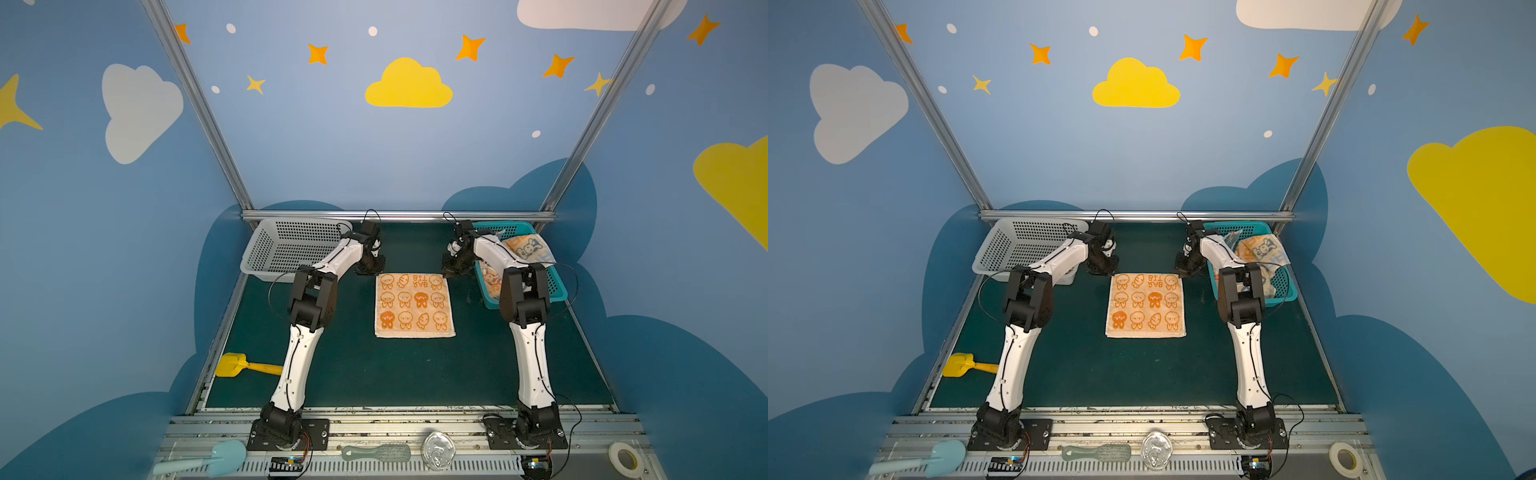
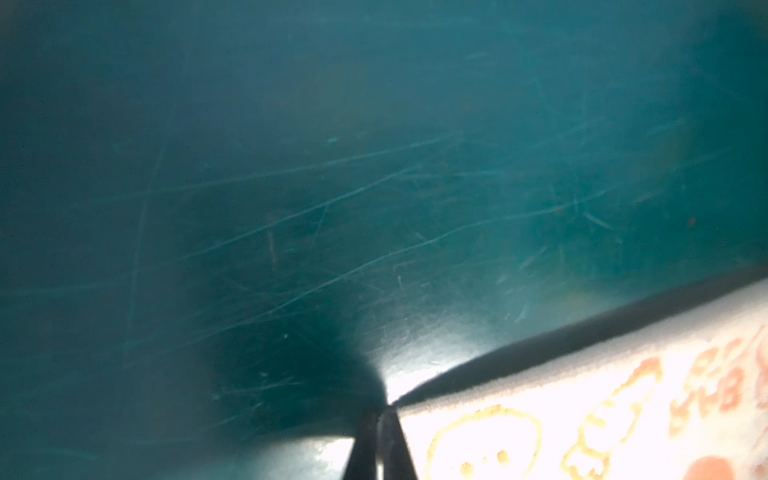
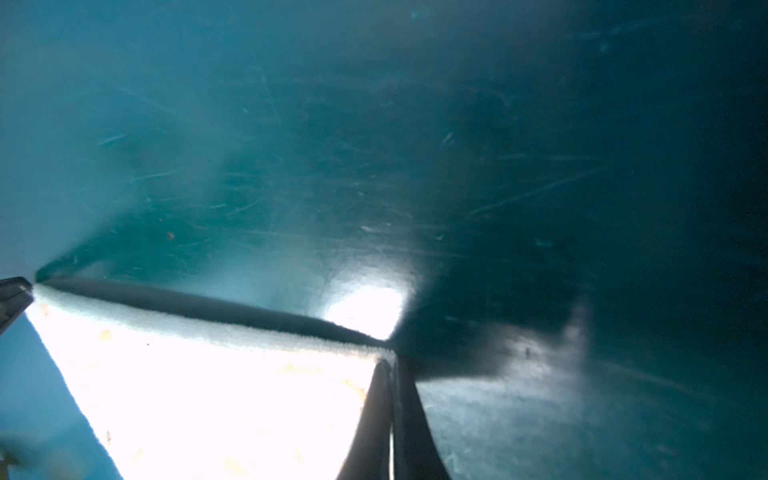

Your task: Fold and stack the towels

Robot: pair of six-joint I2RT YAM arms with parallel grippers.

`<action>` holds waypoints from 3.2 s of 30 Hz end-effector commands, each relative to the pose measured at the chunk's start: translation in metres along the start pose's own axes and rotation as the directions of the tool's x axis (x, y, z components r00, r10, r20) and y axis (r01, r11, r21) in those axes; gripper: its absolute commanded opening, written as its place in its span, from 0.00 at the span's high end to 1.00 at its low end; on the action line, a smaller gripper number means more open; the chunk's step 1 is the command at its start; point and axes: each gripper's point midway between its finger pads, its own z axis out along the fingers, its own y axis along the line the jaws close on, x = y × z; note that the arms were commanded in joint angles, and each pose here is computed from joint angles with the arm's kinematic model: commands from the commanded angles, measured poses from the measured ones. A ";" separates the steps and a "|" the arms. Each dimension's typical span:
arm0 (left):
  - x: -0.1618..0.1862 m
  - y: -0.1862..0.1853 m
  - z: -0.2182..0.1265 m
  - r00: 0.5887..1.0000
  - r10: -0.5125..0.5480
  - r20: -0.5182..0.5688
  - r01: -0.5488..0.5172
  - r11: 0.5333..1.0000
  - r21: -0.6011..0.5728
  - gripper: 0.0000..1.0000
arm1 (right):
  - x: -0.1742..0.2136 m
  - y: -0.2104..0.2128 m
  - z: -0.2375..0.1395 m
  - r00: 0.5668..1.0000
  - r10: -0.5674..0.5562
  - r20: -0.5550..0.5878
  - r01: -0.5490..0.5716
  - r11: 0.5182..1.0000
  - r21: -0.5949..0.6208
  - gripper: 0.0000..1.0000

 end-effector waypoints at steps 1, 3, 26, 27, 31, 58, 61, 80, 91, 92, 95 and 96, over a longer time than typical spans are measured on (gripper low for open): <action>0.028 0.000 0.020 0.995 0.016 -0.095 -0.016 1.000 -0.001 0.97 | 0.015 -0.006 0.006 0.998 0.017 -0.060 -0.016 1.000 0.013 1.00; 0.020 -0.001 0.010 0.998 0.019 -0.065 -0.019 1.000 0.005 0.97 | 0.014 -0.002 0.002 0.998 0.015 -0.054 -0.015 1.000 0.002 1.00; -0.011 -0.017 -0.083 0.977 0.048 0.207 -0.063 0.996 0.063 0.97 | 0.021 0.027 -0.082 0.998 -0.025 0.056 0.029 0.997 -0.070 1.00; -0.009 -0.017 -0.086 0.976 0.047 0.213 -0.062 0.996 0.062 0.97 | 0.023 0.027 -0.085 0.998 -0.026 0.058 0.030 0.997 -0.072 1.00; 0.004 -0.016 -0.098 0.973 0.031 0.228 -0.047 0.997 0.062 0.97 | 0.036 0.025 -0.095 0.998 -0.028 0.062 0.033 0.997 -0.070 1.00; 0.151 -0.017 -0.052 0.978 -0.210 -0.005 0.210 0.974 0.087 0.97 | 0.161 0.000 -0.017 0.988 0.034 -0.148 -0.039 0.999 -0.034 1.00; 0.138 -0.015 -0.043 0.977 -0.215 -0.012 0.215 0.973 0.088 0.97 | 0.154 0.001 -0.011 0.986 0.057 -0.156 -0.062 0.998 -0.028 1.00; 0.056 -0.015 -0.096 0.979 -0.153 0.136 0.144 0.987 0.073 0.97 | 0.095 0.039 -0.071 0.999 0.012 -0.048 -0.016 0.995 -0.099 1.00; 0.083 -0.011 -0.094 0.977 -0.179 0.115 0.170 0.982 0.085 0.97 | 0.121 0.027 -0.071 0.998 0.016 -0.059 -0.021 0.996 -0.085 1.00; 0.086 -0.011 -0.092 0.977 -0.180 0.110 0.172 0.982 0.082 0.97 | 0.124 0.025 -0.068 0.998 0.020 -0.065 -0.025 0.996 -0.083 1.00; 0.091 -0.011 -0.089 0.977 -0.185 0.103 0.177 0.981 0.084 0.97 | 0.132 0.021 -0.062 0.997 0.029 -0.078 -0.036 0.996 -0.082 1.00; 0.093 -0.011 -0.088 0.978 -0.185 0.099 0.177 0.981 0.084 0.97 | 0.134 0.020 -0.061 0.996 0.031 -0.080 -0.038 0.996 -0.081 1.00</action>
